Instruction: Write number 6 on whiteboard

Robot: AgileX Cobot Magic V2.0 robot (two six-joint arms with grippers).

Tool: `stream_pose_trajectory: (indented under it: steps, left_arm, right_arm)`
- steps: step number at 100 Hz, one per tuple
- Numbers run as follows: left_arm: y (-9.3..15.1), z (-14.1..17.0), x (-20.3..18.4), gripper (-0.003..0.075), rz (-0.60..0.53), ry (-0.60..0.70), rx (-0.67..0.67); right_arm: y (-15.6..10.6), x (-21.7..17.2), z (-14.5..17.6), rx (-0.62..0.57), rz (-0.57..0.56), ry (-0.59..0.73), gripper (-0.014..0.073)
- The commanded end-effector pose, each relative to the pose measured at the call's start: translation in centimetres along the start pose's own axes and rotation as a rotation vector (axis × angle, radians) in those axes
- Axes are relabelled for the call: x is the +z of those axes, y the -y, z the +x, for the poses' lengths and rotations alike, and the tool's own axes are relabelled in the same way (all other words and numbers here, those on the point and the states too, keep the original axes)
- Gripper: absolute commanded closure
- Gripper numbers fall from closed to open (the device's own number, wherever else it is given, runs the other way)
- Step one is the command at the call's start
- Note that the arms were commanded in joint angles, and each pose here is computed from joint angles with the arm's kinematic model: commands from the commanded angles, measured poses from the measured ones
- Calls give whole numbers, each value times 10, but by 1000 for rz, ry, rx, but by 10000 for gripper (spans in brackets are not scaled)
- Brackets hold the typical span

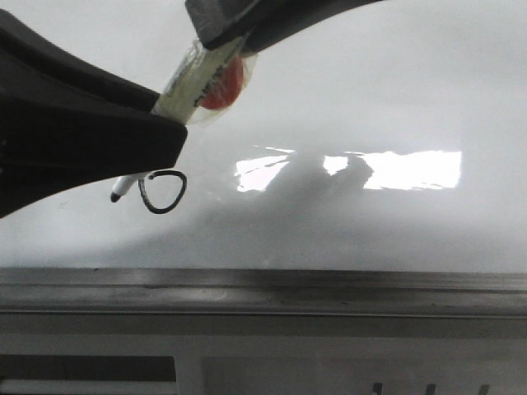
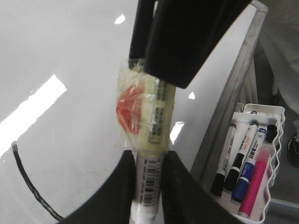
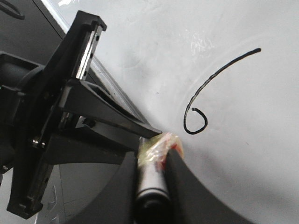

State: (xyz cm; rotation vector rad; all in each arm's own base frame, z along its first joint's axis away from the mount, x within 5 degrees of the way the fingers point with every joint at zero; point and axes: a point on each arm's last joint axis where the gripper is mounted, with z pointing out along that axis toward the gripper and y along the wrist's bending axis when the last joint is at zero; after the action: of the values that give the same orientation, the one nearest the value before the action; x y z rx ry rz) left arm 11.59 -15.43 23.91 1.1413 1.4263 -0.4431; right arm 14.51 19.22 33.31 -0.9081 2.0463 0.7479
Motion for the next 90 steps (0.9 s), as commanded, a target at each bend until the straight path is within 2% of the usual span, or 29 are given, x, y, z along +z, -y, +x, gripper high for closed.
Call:
stream_pose_trajectory:
  steps: [1,9,16,31,38,58,81,90]
  left_arm:
    - [-6,-15,1,741,-33,79,-56]
    - [-6,-15,1,741,-33,79,-56]
    - [-6,-15,1,741,-33,80,-59]
    - [-8,-15,0,741,-55,80,-138]
    - [-13,-15,-2,741,-97,82,-235]
    - [-28,-11,-19,741,-246,25,-765]
    - [-37,-1,-23,741,-301,-82,-1018]
    - [-38,6,-20,741,-315,-126,-1059]
  right_arm:
    - [-4,-12,-15,-13,-5,92,659]
    - [-4,-12,-15,-11,-5,96,652]
    - [-3,-12,-17,-10,-1,113,586]
    - [-1,-13,-23,-8,19,183,210]
    - [-1,-14,-26,-10,28,213,132]
    - [0,-14,-28,-24,41,236,166]
    - [0,-14,-28,-24,41,237,169]
    - [0,-14,-28,-24,41,237,169]
